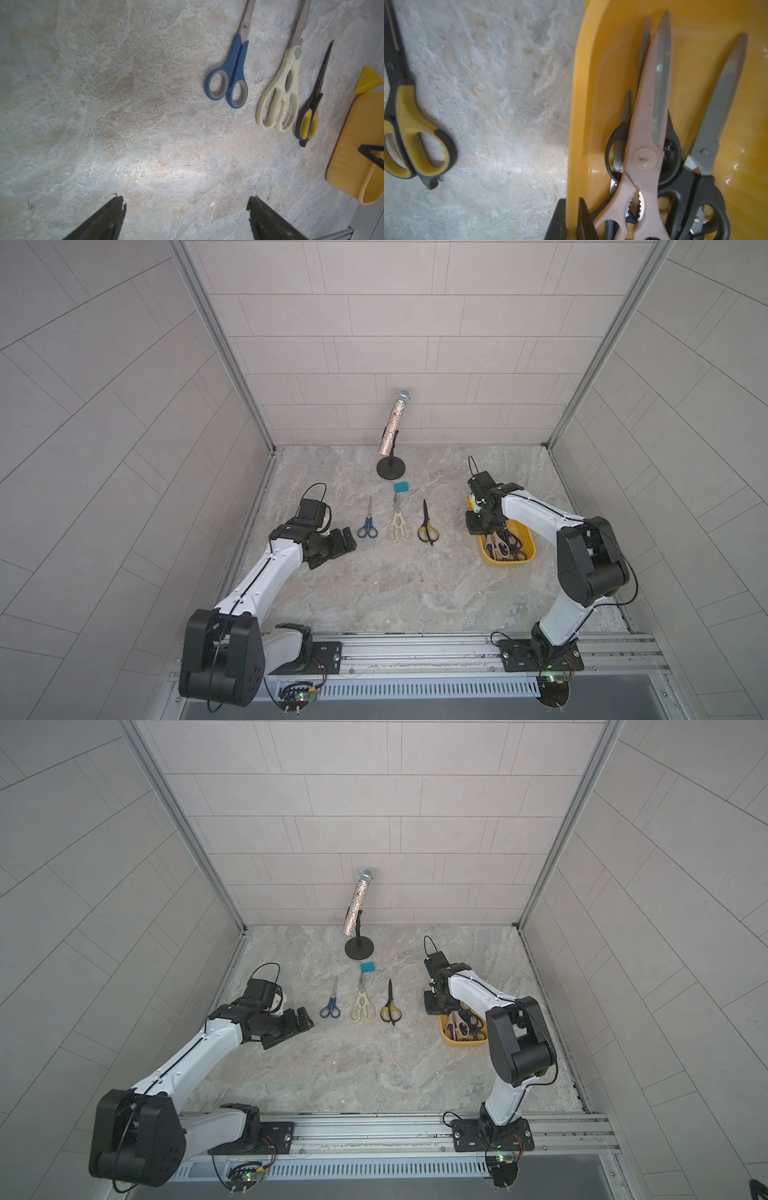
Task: Take the scissors out of the storage box
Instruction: Move the storage box to the center of the board.
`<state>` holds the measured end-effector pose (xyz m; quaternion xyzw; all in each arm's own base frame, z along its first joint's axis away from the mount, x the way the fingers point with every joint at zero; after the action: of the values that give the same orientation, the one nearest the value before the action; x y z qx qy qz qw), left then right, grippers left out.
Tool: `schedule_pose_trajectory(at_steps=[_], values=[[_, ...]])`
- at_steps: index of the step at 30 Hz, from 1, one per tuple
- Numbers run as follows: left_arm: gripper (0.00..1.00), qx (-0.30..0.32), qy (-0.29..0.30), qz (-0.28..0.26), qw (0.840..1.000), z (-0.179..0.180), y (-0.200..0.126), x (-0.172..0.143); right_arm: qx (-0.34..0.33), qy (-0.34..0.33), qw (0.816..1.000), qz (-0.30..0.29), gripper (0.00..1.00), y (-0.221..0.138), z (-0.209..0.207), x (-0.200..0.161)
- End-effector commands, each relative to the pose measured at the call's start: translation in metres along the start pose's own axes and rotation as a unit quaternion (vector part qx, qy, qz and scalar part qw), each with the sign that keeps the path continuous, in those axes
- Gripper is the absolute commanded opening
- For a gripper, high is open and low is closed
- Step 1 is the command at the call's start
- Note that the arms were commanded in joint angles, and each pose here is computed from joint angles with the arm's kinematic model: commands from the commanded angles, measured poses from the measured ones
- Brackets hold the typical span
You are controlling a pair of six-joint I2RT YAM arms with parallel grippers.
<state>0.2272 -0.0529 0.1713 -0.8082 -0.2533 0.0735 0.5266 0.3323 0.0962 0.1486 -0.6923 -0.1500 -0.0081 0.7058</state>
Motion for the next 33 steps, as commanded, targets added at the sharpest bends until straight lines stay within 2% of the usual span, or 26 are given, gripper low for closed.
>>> schedule_pose_trajectory(at_steps=[1, 9, 18, 25, 27, 30, 33], values=[[1.00, 0.007, 0.016, -0.008, 1.000, -0.004, -0.007, 0.004, 0.003, -0.035, 0.999, -0.007, 0.03, 0.017, 0.001, 0.019], [1.00, 0.012, 0.009, -0.008, 1.000, -0.002, -0.004, 0.003, -0.025, -0.024, 0.999, 0.012, 0.00, 0.024, -0.011, 0.042], [1.00, 0.011, 0.009, -0.005, 1.000, -0.003, -0.002, 0.004, -0.099, -0.004, 0.994, 0.038, 0.00, 0.021, -0.045, 0.027], [1.00, 0.008, 0.012, 0.000, 1.000, -0.005, 0.000, 0.007, -0.114, 0.003, 0.993, 0.040, 0.01, 0.014, -0.060, 0.019], [1.00, 0.006, 0.013, 0.000, 1.000, -0.006, 0.000, 0.008, -0.112, 0.008, 0.993, 0.039, 0.07, 0.011, -0.064, 0.017], [1.00, 0.006, 0.014, -0.002, 1.000, -0.006, -0.001, 0.007, -0.087, 0.022, 0.996, 0.019, 0.27, -0.002, -0.066, 0.019], [1.00, 0.007, 0.014, -0.001, 1.000, -0.005, -0.001, 0.007, -0.060, 0.041, 0.997, -0.009, 0.34, -0.021, -0.068, 0.020]])
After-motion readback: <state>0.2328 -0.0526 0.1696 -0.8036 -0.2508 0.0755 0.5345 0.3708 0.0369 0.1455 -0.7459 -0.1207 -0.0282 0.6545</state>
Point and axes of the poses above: each gripper's point midway between its finger pads, its own y axis out along the fingers, its own z axis along the line the jaws close on, x = y × z, the point moved 9 cm from there along -y, back along the fingers, and after that the axes turned 10 degrees about -y, right-handed, at the moved point
